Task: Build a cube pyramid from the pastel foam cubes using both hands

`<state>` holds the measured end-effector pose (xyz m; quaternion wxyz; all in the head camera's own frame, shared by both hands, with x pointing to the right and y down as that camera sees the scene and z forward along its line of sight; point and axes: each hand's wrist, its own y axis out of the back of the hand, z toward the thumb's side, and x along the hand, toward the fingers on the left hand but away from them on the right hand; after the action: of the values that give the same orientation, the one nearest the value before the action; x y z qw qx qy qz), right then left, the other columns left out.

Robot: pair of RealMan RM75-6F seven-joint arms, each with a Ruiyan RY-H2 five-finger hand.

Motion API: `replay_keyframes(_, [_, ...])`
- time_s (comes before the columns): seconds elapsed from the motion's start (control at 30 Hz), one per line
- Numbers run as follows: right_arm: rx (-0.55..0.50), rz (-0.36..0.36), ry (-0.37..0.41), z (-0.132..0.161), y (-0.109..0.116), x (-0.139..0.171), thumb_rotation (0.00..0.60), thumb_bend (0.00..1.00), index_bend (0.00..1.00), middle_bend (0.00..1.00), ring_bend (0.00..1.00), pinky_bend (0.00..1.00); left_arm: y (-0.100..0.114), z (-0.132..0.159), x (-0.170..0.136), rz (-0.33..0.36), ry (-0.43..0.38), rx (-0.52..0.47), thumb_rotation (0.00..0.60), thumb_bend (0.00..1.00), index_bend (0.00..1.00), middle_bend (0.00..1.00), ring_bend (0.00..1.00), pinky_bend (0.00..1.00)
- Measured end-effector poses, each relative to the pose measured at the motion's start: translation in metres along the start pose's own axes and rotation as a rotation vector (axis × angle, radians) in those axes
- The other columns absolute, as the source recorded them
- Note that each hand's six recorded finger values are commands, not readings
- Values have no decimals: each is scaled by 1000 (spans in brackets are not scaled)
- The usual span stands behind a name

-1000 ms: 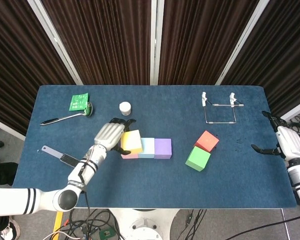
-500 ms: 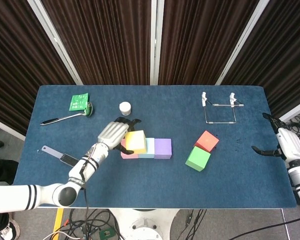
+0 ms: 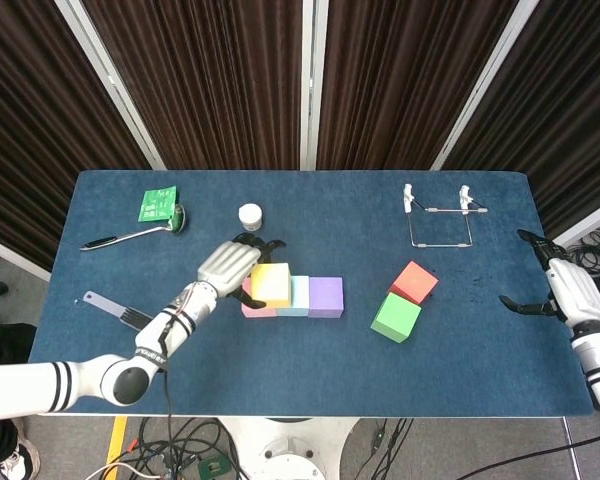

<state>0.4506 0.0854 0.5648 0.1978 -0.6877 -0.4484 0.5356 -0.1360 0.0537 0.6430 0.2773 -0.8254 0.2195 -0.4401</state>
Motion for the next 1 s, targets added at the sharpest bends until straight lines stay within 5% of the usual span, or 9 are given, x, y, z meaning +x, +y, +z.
replay_keyframes(1.0, [-21, 21, -2, -6, -3, 1, 600, 118, 0, 64, 0, 0, -3, -10, 7, -6, 19, -26, 600, 260, 129, 533, 141, 104])
